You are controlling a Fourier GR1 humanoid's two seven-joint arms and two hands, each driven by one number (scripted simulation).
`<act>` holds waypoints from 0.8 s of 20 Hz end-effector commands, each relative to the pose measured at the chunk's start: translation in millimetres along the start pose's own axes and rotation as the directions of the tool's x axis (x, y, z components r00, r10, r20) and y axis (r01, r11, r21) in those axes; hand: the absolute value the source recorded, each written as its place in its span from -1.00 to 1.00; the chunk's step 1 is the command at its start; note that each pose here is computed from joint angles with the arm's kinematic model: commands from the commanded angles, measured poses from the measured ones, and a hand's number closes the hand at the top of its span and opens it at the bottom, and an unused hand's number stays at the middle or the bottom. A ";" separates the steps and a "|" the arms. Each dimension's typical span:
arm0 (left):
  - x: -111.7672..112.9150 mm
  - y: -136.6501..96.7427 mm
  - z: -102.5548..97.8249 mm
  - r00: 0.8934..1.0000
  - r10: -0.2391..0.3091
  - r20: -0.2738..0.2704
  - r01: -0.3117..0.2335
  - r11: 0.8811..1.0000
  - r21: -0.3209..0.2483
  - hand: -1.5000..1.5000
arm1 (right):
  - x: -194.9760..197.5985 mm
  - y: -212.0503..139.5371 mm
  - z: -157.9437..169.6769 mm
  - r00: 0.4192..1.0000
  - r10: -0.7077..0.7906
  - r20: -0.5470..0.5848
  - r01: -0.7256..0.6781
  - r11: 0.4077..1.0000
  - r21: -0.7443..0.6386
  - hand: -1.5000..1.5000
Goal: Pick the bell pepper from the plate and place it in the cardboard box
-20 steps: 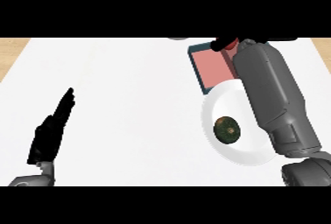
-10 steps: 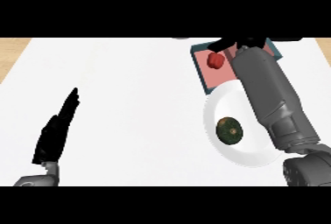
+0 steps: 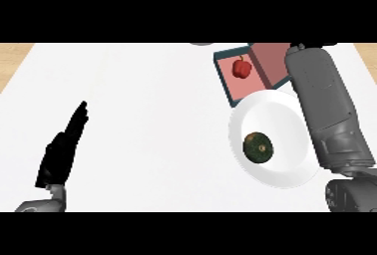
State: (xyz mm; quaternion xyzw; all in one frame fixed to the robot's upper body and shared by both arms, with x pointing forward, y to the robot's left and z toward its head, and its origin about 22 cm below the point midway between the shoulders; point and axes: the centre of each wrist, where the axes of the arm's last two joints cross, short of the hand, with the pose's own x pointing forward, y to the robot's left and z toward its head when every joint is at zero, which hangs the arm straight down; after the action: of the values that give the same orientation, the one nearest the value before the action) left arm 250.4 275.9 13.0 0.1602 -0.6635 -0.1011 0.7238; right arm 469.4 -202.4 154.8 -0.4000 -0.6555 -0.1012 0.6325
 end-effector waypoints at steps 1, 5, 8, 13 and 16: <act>-2.0 -7.1 4.4 1.000 0.011 -0.011 -0.011 1.000 0.015 0.00 | -17.0 -29.1 -18.2 0.988 -0.151 0.021 0.152 0.983 -0.107 -1.00; 1.1 10.1 7.2 1.000 0.007 -0.016 -0.007 1.000 0.025 0.00 | -45.6 -51.8 -26.9 0.985 -0.172 -0.008 0.166 0.961 -0.223 -1.00; -8.9 6.2 12.1 0.999 0.015 -0.043 -0.015 1.000 0.016 0.00 | -64.1 -94.8 -44.4 0.984 -0.179 -0.021 0.168 0.950 -0.262 -1.00; -18.1 22.4 15.2 0.999 0.000 -0.036 0.003 0.998 0.065 0.00 | -96.8 -163.4 -43.5 0.979 -0.202 0.015 0.199 0.943 -0.266 -1.00; -12.5 11.4 17.2 0.999 0.002 -0.040 0.001 0.997 0.075 0.00 | -106.2 -183.4 -18.7 0.982 -0.189 0.017 0.188 0.957 -0.222 -1.00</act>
State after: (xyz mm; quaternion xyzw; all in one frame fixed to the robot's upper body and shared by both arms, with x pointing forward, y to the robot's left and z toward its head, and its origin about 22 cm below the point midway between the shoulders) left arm 235.3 291.0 4.8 0.1821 -0.6513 -0.0791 0.7324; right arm 388.7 -360.8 132.4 -0.4070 -0.6655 -0.2470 0.5748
